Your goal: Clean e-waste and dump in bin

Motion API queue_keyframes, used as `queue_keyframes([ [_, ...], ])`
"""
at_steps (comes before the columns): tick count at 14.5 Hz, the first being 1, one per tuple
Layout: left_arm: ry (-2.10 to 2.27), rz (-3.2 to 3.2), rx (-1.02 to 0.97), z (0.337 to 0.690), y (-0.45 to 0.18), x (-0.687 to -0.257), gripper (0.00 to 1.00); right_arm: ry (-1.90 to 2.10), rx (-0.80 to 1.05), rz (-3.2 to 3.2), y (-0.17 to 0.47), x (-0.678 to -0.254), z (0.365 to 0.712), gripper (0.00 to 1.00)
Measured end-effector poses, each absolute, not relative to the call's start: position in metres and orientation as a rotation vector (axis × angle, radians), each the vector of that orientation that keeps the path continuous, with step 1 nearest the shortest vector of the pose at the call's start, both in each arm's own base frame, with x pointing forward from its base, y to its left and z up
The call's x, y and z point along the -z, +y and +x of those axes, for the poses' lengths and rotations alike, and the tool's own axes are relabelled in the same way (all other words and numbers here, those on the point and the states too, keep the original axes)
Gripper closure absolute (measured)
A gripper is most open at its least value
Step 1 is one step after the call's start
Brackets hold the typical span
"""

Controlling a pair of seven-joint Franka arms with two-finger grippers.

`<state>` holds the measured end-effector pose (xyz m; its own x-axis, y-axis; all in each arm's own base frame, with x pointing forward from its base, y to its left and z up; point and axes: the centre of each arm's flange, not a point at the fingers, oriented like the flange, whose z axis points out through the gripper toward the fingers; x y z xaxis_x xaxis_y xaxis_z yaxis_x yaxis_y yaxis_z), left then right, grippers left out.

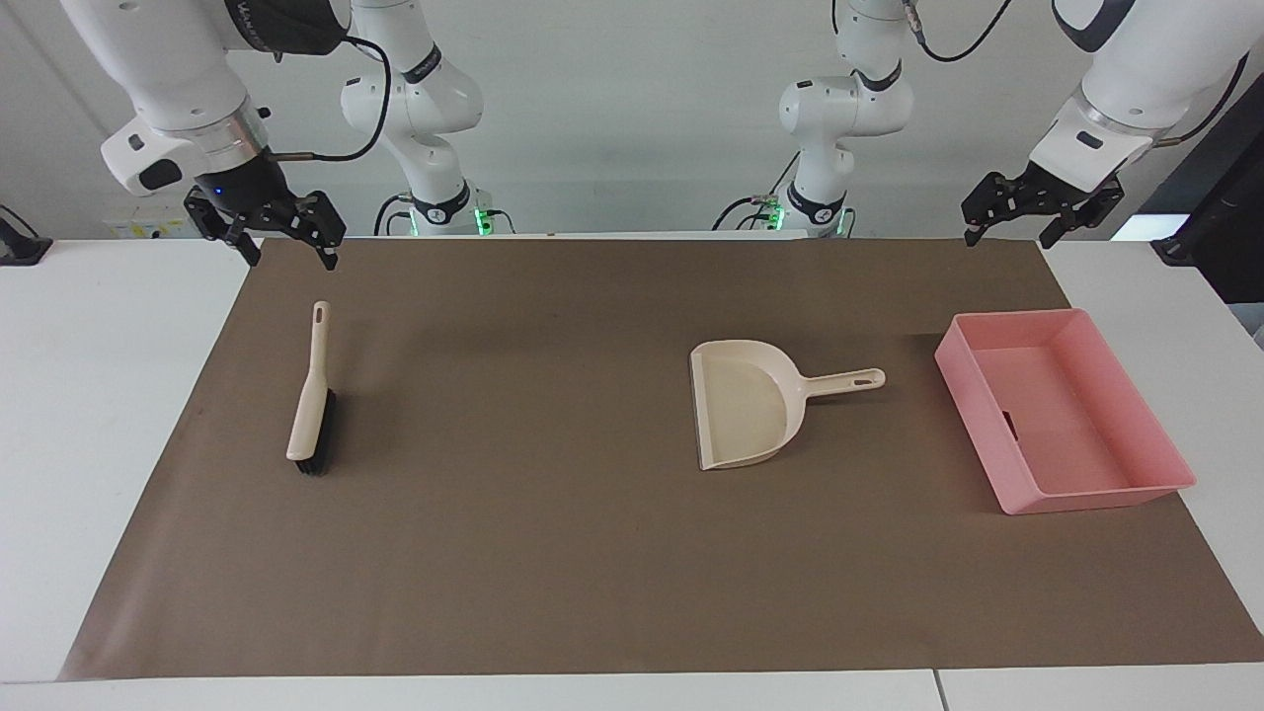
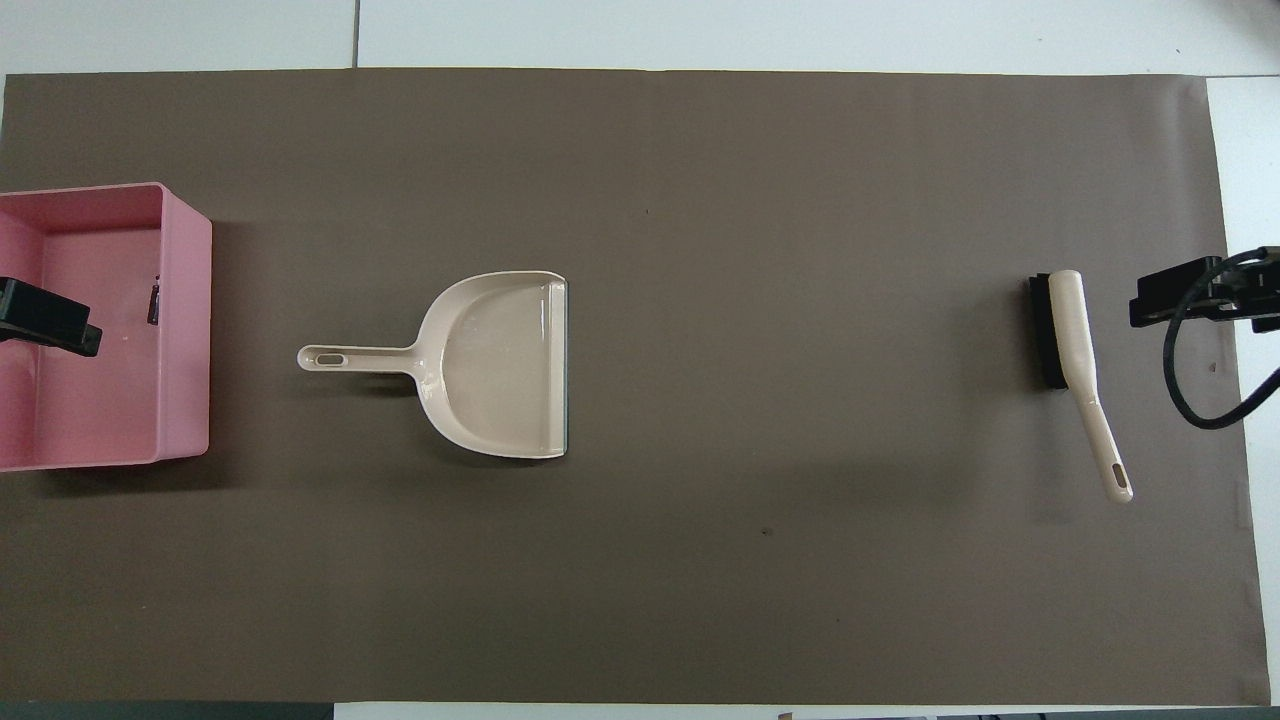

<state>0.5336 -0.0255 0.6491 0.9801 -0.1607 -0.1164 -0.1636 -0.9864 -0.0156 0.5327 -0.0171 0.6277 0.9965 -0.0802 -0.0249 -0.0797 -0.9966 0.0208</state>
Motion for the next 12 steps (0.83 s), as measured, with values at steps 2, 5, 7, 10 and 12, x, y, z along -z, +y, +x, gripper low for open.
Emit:
queue_keyframes([
  [2,0.271,-3.099,-0.181,0.5331,-0.0319,-0.6491,0.0,-0.125,0.04,3.119,-0.0171,-0.6277,0.5327,0.01],
  [5,0.284,-3.117,-0.18,0.5327,-0.0374,-0.6496,0.0,-0.125,0.04,3.119,-0.0171,-0.6277,0.5327,0.01],
  [7,0.277,-3.135,-0.178,0.5328,-0.0361,-0.6501,0.0,-0.125,0.04,3.119,-0.0171,-0.6277,0.5327,0.01],
  [10,0.266,-3.143,-0.179,0.5335,-0.0329,-0.6497,0.0,-0.125,0.04,3.119,-0.0171,-0.6277,0.5327,0.01],
  [12,0.264,-3.143,-0.181,0.5343,-0.0321,-0.6488,0.0,-0.125,0.04,3.119,-0.0171,-0.6277,0.5327,0.01],
])
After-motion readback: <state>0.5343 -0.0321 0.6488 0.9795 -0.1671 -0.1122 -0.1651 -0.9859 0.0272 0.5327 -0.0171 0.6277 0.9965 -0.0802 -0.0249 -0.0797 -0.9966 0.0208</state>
